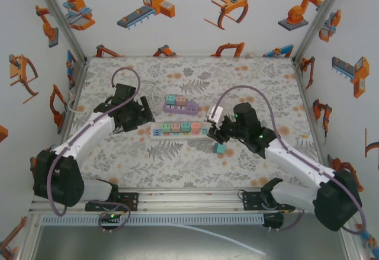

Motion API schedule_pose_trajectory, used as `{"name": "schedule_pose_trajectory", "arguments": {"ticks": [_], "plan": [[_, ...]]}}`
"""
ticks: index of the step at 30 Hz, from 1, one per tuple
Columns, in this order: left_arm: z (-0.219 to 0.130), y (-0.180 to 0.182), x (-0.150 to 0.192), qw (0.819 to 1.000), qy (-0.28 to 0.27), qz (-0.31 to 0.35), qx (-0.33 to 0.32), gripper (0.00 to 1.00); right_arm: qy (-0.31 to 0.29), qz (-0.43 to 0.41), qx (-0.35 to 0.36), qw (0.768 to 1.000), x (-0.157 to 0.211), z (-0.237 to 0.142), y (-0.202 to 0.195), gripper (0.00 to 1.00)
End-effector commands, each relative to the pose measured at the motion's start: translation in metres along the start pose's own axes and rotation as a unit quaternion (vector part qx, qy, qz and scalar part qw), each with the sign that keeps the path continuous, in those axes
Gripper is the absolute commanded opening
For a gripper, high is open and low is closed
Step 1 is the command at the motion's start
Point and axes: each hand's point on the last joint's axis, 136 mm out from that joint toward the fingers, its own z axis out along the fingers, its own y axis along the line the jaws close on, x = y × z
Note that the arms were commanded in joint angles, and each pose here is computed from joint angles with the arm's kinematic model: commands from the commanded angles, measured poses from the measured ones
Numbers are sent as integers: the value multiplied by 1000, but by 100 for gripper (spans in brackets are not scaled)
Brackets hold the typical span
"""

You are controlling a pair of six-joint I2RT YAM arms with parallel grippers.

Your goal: Pull the plug off the socket

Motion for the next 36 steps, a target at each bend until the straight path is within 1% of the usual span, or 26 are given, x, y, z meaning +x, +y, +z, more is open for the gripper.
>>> {"name": "schedule_pose_trajectory", "arguments": {"ticks": [1, 6, 8, 10, 12, 16, 21, 27, 30, 32, 36], "plan": [[6, 5, -2, 1000, 10, 10, -19, 73, 6, -98, -58, 993, -4, 16, 12, 46], [23, 11, 10, 999, 41, 18, -32, 70, 22, -117, -69, 990, 0, 42, 1, 46], [31, 10, 17, 997, 62, 27, -29, 71, 25, -124, -89, 988, 3, 51, 2, 46], [37, 14, 24, 995, 82, 33, -41, 70, 27, -128, -109, 985, 5, 60, 4, 45], [41, 17, 27, 994, 91, 35, -49, 70, 28, -129, -125, 983, 9, 68, 6, 45], [46, 17, 28, 994, 91, 36, -45, 69, 27, -117, -158, 980, 9, 82, 8, 43], [54, 19, 32, 993, 99, 43, -49, 68, 28, -119, -153, 981, 10, 94, 1, 42], [67, 24, 40, 991, 115, 44, -57, 67, 51, -126, -129, 982, 15, 100, -11, 48], [70, 24, 42, 991, 117, 42, -55, 67, 58, -130, -145, 979, 22, 101, -6, 49], [71, 25, 42, 991, 117, 41, -54, 67, 61, -125, -156, 978, 25, 104, -4, 46], [71, 26, 43, 991, 116, 43, -57, 65, 51, -121, -172, 976, 20, 104, 1, 37]]}}
